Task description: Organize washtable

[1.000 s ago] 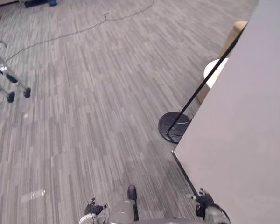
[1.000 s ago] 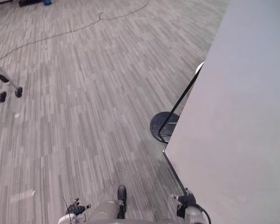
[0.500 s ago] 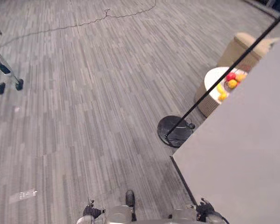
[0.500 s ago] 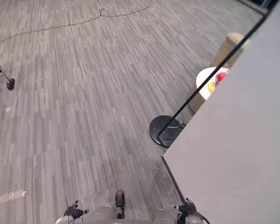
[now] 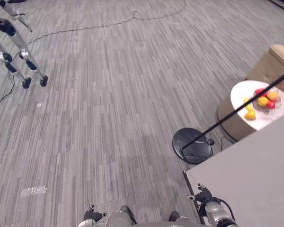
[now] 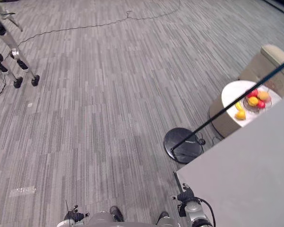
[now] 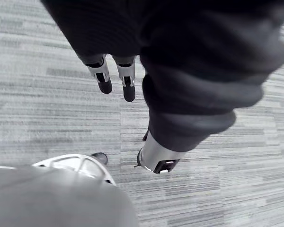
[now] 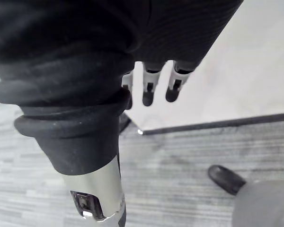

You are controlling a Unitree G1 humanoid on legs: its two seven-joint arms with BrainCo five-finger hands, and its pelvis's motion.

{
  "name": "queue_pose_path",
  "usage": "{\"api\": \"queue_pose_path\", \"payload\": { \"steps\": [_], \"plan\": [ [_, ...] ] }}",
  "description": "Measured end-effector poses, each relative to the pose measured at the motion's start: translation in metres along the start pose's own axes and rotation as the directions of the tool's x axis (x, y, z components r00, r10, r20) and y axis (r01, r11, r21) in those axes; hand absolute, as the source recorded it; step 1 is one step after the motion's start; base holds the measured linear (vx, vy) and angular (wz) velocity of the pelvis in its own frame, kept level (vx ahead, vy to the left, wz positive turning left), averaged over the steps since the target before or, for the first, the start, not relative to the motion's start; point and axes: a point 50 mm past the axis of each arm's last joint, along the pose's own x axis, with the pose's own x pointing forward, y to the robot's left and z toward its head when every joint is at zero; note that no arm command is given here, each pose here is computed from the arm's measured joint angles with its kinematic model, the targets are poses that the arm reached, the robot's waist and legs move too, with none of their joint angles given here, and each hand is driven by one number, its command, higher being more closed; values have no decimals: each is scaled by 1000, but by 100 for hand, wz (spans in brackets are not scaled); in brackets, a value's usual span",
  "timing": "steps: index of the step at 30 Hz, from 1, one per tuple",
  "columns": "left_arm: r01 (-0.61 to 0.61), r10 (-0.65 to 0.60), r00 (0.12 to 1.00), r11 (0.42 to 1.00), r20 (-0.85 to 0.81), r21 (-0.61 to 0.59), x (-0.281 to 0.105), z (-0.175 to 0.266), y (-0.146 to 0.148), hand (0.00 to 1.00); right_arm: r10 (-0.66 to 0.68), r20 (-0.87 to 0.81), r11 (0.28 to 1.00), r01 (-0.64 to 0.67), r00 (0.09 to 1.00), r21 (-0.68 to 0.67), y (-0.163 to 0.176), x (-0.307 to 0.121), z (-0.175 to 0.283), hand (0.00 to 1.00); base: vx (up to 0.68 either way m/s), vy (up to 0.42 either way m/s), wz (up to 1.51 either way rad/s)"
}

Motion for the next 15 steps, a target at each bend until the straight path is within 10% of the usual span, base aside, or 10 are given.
{"api": "queue_pose_path", "payload": {
  "steps": [15],
  "plan": [
    [140,-154,986,973,66,186,-1,25,-42,0,-20,-138,979,48,990,199,12,-11,-38,0,10,-47,17]
  ]
}}
